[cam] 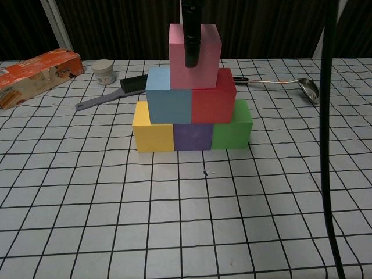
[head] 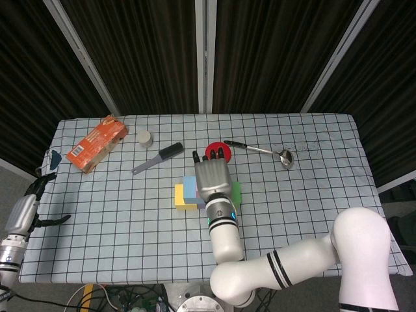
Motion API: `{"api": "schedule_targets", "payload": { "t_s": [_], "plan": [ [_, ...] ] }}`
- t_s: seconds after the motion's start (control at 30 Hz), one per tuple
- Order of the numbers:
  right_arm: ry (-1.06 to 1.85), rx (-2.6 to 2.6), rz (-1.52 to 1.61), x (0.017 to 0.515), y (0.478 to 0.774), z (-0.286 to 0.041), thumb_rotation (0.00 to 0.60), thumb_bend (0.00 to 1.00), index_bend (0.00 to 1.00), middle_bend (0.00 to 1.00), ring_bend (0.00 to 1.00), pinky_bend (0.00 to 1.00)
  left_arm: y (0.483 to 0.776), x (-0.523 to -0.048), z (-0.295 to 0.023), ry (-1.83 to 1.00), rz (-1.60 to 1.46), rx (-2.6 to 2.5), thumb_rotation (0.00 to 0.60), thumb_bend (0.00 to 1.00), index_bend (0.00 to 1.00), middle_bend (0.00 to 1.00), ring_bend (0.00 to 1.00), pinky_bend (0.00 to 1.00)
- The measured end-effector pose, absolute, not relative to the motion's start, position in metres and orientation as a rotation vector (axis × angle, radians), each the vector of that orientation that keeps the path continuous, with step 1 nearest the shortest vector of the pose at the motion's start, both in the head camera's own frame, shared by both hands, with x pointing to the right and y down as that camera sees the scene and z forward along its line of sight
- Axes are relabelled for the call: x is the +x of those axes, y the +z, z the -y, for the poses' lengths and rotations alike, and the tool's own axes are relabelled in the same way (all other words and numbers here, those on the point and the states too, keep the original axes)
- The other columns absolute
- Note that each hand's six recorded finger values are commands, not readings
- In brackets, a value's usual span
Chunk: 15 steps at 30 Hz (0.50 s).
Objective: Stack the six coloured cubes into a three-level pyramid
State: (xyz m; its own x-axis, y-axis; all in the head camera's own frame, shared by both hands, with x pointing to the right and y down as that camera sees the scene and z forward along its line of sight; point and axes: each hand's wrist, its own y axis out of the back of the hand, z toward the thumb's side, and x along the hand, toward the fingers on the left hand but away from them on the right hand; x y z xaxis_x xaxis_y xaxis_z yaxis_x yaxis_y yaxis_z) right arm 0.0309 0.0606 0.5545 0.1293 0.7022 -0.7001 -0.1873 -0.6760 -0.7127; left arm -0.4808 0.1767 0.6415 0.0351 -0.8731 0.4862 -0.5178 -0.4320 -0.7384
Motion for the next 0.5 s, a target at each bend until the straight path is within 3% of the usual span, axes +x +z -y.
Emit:
{"api": "schedule_targets", "payload": {
  "t_s": [0.2, 0.37, 0.5],
  "plan": [
    [1.618, -1.76, 0.53, 0.037, 0.551, -0.059, 0.6, 0.03, 0.0, 0.15, 0.01, 0.0, 0.643, -0.481, -0.178, -1.364, -1.41, -1.962, 0.6, 0.06, 0.05, 0.09, 0.0, 0.07],
    [1.562, -1.861, 0.553, 0.044, 0.552, -0.057, 0.6, 0.01, 0.0, 0.04, 0.0, 0.0, 0.647, -0.48, -0.18, -1.381, -1.394, -1.974, 0.6, 0.06, 0.05, 0.09, 0.0, 0.07],
    [1.449, -2.004, 0.576, 0.051, 0.557, -0.051, 0.6, 0.0, 0.0, 0.03, 0.0, 0.0, 0.65, -0.477, -0.18, -1.388, -1.38, -1.983, 0.6, 0.06, 0.05, 0.09, 0.0, 0.07]
  ]
}}
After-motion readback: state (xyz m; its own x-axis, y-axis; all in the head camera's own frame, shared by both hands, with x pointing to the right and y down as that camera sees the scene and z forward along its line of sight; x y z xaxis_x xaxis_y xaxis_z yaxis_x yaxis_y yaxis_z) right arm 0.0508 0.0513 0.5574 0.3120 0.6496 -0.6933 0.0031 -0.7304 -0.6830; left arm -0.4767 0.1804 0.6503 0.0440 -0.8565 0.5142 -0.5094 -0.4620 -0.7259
